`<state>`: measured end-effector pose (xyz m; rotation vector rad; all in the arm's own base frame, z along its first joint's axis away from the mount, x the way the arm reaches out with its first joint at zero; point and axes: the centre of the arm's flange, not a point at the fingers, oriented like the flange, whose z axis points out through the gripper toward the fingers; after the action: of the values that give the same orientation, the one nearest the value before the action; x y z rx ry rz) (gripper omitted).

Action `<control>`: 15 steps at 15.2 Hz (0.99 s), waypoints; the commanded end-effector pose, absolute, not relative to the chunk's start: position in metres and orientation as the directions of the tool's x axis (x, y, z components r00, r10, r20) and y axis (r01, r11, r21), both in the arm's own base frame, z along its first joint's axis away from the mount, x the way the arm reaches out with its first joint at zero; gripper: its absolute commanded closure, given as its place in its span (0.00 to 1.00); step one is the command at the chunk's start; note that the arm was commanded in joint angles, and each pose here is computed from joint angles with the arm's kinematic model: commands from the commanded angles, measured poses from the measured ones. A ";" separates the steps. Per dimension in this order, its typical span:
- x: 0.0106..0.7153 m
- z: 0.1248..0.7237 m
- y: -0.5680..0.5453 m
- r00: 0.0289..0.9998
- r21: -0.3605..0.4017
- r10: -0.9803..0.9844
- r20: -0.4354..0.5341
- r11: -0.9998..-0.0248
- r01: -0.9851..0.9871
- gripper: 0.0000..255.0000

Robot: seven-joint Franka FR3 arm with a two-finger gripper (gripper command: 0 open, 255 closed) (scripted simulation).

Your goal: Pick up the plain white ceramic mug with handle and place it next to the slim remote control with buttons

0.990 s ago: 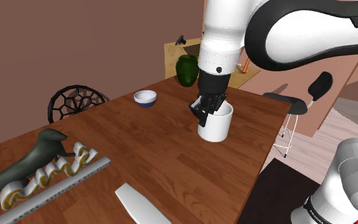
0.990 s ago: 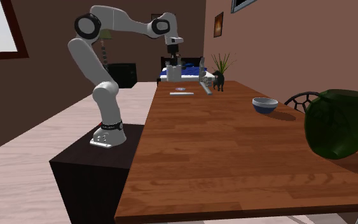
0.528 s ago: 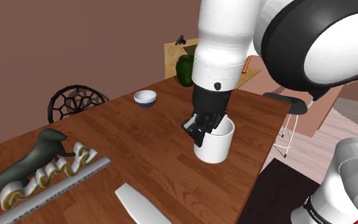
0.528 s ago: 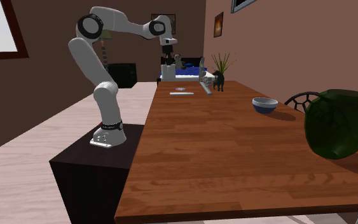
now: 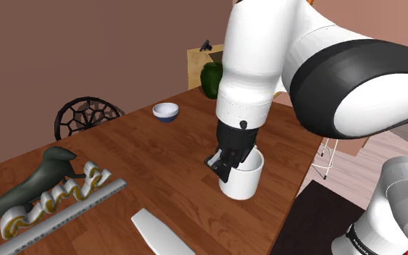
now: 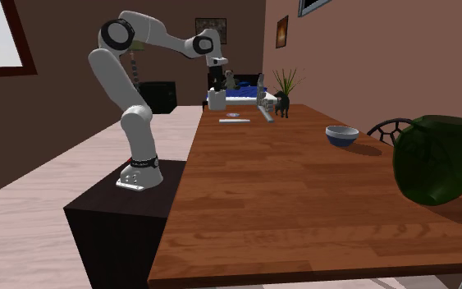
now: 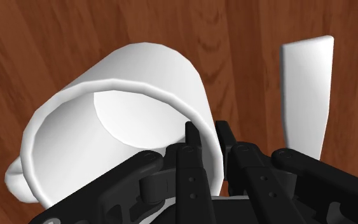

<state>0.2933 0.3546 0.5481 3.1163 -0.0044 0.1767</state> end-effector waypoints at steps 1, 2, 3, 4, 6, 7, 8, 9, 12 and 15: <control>0.293 0.537 0.354 0.993 0.020 -0.002 0.114 -1.000 -0.004 1.00; 0.293 0.532 0.354 0.993 0.020 -0.002 0.114 -1.000 -0.004 1.00; 0.293 0.527 0.354 0.993 0.020 -0.002 0.114 -1.000 -0.004 1.00; 0.293 0.521 0.354 0.993 0.020 -0.002 0.114 -1.000 -0.004 1.00; 0.293 0.511 0.354 0.993 0.020 -0.002 0.114 -1.000 -0.004 1.00; 0.293 0.505 0.354 0.993 0.020 -0.002 0.114 -1.000 -0.004 1.00; 0.293 0.500 0.354 0.993 0.020 -0.002 0.114 -1.000 -0.004 1.00; 0.293 0.495 0.354 0.993 0.020 -0.002 0.114 -1.000 -0.004 1.00; 0.293 0.479 0.354 0.993 0.020 -0.002 0.114 -1.000 -0.004 1.00; 0.293 0.463 0.354 0.993 0.020 -0.002 0.114 -1.000 -0.004 1.00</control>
<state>0.2931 0.3554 0.4683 3.1162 -0.0045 0.1768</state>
